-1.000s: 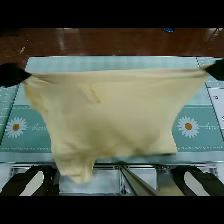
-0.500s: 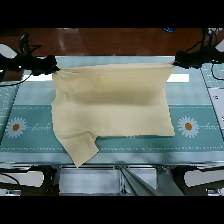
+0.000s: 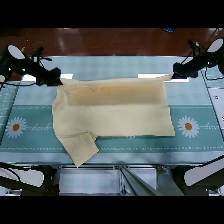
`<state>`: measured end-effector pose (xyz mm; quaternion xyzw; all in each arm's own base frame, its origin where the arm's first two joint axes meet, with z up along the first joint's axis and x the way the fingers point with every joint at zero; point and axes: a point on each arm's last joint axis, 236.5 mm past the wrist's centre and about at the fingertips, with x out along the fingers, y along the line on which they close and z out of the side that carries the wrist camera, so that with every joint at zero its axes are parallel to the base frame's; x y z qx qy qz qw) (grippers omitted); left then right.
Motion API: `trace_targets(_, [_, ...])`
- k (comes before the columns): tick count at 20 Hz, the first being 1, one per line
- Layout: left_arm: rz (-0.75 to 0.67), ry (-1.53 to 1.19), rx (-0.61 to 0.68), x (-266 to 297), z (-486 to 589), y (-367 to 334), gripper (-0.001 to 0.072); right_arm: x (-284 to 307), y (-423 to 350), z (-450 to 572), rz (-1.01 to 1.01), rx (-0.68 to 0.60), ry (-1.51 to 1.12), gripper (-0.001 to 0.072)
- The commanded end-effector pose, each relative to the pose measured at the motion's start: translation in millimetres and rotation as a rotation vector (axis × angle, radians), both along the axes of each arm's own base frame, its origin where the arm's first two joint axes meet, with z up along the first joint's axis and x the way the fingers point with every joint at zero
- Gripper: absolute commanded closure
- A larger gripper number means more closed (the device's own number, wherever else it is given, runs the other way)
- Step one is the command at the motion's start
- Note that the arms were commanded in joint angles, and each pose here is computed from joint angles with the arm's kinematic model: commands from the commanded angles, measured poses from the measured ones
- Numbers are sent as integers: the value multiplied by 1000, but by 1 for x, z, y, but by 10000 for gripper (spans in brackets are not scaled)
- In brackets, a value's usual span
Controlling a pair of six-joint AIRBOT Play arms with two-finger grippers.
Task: Fold the shirts.
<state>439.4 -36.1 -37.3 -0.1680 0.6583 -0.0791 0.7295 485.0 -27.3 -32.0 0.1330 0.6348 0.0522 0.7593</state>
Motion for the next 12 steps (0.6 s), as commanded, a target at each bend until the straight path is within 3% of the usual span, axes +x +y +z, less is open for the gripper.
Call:
trace_targets(1, [-88, 213, 33, -61, -38, 0, 686, -48, -4, -34, 14, -3, 190, 692])
trace_targets(5, [-91, 246, 30, -74, -55, -6, 686, -68, 9, -54, 21, 50, 257, 692])
trace_targets(6, [-93, 251, 29, -76, -53, -7, 684, -68, 11, -53, 11, 56, 259, 665])
trace_targets(7, [-81, 270, 27, -79, -51, -7, 617, -68, 11, -51, -3, 59, 261, 492])
trace_targets(8, [-87, 304, 20, -86, -47, -8, 370, -70, 11, -47, 5, 59, 258, 298])
trace_targets(9, [-105, 337, 17, -94, -42, -8, 198, -69, 10, -40, 6, 48, 245, 293])
trace_targets(12, [-111, 357, 30, -107, -19, 1, 198, -68, -3, -8, -29, 35, 177, 293])
